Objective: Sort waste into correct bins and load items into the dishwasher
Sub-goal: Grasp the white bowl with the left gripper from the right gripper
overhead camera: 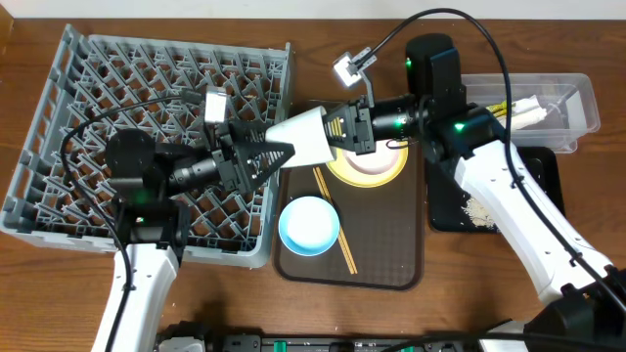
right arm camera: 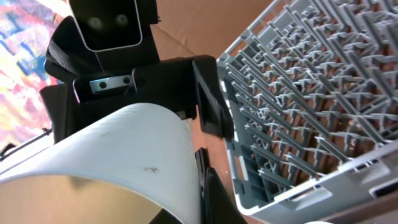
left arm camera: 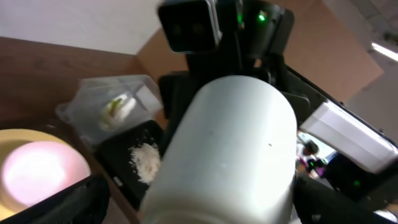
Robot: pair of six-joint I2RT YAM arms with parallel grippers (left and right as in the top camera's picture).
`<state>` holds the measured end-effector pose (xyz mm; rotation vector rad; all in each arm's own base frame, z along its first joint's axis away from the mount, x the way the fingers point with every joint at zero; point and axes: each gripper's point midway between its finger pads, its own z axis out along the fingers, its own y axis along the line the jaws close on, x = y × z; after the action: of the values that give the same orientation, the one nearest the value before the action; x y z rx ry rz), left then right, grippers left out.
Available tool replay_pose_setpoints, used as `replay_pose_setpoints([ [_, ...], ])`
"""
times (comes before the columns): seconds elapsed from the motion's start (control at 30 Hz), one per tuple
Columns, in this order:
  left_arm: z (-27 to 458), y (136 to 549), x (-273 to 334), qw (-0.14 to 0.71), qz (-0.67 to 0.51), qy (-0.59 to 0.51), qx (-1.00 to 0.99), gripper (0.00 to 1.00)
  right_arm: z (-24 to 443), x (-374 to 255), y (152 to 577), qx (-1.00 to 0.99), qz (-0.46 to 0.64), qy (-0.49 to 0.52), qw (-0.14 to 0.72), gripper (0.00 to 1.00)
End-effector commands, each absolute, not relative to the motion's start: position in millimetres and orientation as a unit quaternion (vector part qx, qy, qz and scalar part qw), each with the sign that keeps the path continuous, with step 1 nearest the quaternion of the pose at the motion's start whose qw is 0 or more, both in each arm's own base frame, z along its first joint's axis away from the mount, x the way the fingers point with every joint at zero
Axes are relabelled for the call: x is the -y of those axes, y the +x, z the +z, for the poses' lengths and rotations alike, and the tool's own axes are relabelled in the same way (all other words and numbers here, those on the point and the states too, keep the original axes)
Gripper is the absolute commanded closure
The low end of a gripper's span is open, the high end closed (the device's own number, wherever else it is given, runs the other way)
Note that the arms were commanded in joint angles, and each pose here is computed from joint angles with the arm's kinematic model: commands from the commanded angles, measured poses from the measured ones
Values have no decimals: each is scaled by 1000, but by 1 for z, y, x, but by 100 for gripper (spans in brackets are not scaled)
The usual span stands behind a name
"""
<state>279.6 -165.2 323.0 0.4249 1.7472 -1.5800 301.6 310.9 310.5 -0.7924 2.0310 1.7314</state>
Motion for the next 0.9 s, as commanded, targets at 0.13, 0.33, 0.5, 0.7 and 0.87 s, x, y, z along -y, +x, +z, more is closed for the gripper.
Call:
replay_pose_setpoints([
  [0.13,332,263,185,342,-633,205,-664,14,317,-318,289,-707,627,-288,155,99],
  [0.33,333,263,186,345,-632,208,-662,22,317,-318,289,-707,627,-287,155,99],
  [0.5,339,262,186,361,-628,223,-652,29,317,-318,289,-708,627,-287,154,99],
  [0.7,340,262,186,365,-627,225,-650,24,315,-317,288,-710,627,-284,149,99],
  [0.87,342,261,186,370,-626,230,-647,17,312,-317,287,-715,626,-278,140,99],
])
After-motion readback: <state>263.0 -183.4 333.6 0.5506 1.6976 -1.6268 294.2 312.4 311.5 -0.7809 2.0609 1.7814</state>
